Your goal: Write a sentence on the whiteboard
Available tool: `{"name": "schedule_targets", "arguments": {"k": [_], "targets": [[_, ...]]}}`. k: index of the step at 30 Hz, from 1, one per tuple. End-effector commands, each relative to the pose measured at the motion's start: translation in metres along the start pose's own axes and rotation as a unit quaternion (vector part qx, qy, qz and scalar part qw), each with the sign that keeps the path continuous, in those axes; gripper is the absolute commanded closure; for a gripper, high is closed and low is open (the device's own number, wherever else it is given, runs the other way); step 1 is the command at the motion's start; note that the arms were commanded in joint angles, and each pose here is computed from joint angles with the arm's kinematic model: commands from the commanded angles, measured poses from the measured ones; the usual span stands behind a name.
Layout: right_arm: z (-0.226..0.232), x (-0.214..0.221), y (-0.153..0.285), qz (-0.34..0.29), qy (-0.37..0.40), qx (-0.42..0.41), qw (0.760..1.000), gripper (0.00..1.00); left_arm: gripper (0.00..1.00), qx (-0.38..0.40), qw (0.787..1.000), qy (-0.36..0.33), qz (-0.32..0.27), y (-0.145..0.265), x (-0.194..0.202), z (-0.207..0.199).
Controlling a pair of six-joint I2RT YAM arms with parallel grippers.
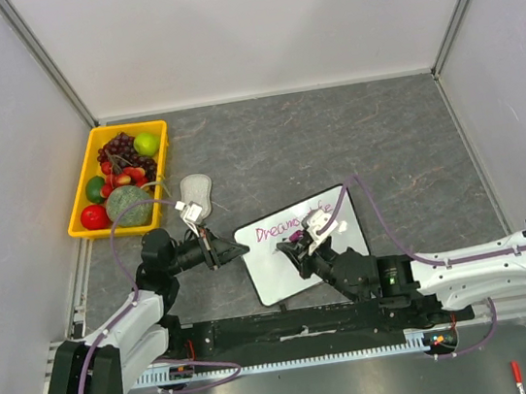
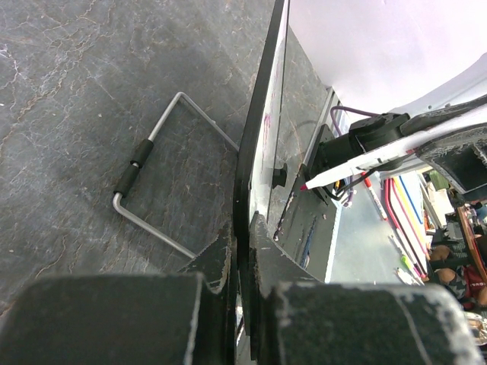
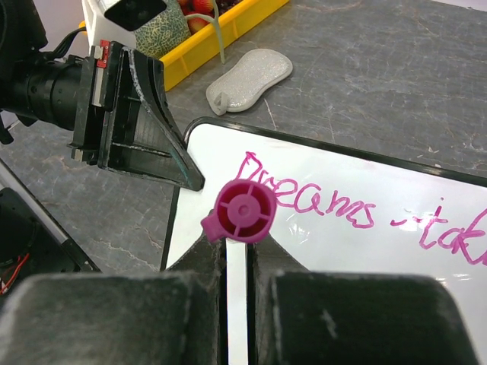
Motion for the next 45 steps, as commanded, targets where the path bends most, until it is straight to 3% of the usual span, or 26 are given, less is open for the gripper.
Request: {"name": "schedule_targets", "arguments": {"k": [1, 18, 45], "targets": [[-0.001, -0.018, -0.005, -0.034, -0.036, 0.023, 0.998, 1.0, 0.98, -0.011, 0.999, -0.036, -0.008, -0.001, -0.005, 0.005], [-0.002, -0.005, -0.015, -0.013, -0.026, 0.059, 0.998, 1.0, 0.98, -0.006, 0.999, -0.041, -0.009, 0.0, -0.004, 0.003], [0.013, 0.023, -0.014, 0.038, 0.0, 0.017, 0.999, 1.0, 0.98, -0.005, 0.999, -0.044, -0.01, 0.0, -0.005, 0.002]]}}
Point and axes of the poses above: each gripper's point midway between its finger pads, its own y axis back along the fingers, its own z axis along the line the jaws close on, x = y × z, the point moved 2 cm from there along y, back along the fingers, and after that the axes turned 15 degrees about y, right-handed, at the moved point
